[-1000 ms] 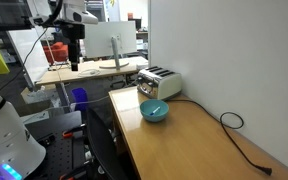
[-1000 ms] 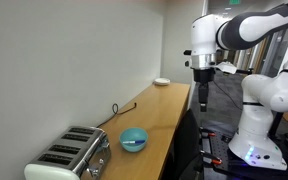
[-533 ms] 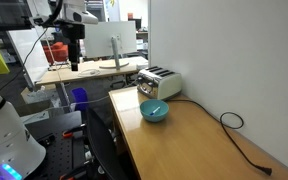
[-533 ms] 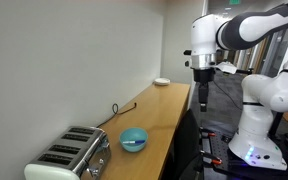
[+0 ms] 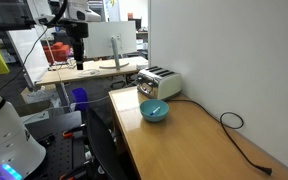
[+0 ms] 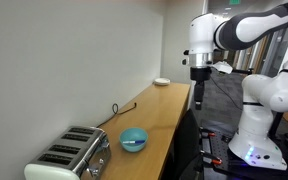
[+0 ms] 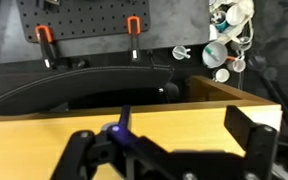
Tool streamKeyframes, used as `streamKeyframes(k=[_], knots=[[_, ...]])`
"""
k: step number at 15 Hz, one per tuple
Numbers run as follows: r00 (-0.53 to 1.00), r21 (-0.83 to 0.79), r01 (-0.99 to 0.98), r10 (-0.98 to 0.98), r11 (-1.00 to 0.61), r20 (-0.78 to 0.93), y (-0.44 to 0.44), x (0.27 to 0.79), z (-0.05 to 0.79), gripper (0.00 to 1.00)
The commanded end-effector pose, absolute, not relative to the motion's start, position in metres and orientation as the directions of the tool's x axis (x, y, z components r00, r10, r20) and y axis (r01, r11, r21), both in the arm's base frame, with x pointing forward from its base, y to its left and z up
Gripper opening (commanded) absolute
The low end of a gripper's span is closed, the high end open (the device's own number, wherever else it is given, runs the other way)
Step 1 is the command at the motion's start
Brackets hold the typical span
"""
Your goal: Move the bowl to the right
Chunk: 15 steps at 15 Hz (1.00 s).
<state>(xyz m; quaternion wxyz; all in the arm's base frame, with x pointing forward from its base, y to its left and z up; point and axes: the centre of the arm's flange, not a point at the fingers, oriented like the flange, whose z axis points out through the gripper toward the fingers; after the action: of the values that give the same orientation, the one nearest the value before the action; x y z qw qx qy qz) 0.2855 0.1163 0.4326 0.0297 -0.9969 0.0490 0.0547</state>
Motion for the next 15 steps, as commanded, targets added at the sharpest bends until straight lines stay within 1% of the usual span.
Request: streamKeyframes(k=[1,6,10,11,15], knots=[[0.995,-0.013,-0.065,-0.064,-0.998,-0.077,0.12,0.321,0.431,1.0],[0.999,0.025,-0.039,-0.039,-0.999,-0.015,0.128,0.375,0.407,1.0],[0.998,0.023,-0.065,-0.065,-0.998,0.017,0.13,0.417,0.364,1.0],[0.996,0.023,-0.088,-0.087,-0.996,0.027,0.13,0.427,0.354,1.0],[0.958,0.035,-0.286,-0.285,-0.958,0.025,0.113,0.469,0.307,1.0]])
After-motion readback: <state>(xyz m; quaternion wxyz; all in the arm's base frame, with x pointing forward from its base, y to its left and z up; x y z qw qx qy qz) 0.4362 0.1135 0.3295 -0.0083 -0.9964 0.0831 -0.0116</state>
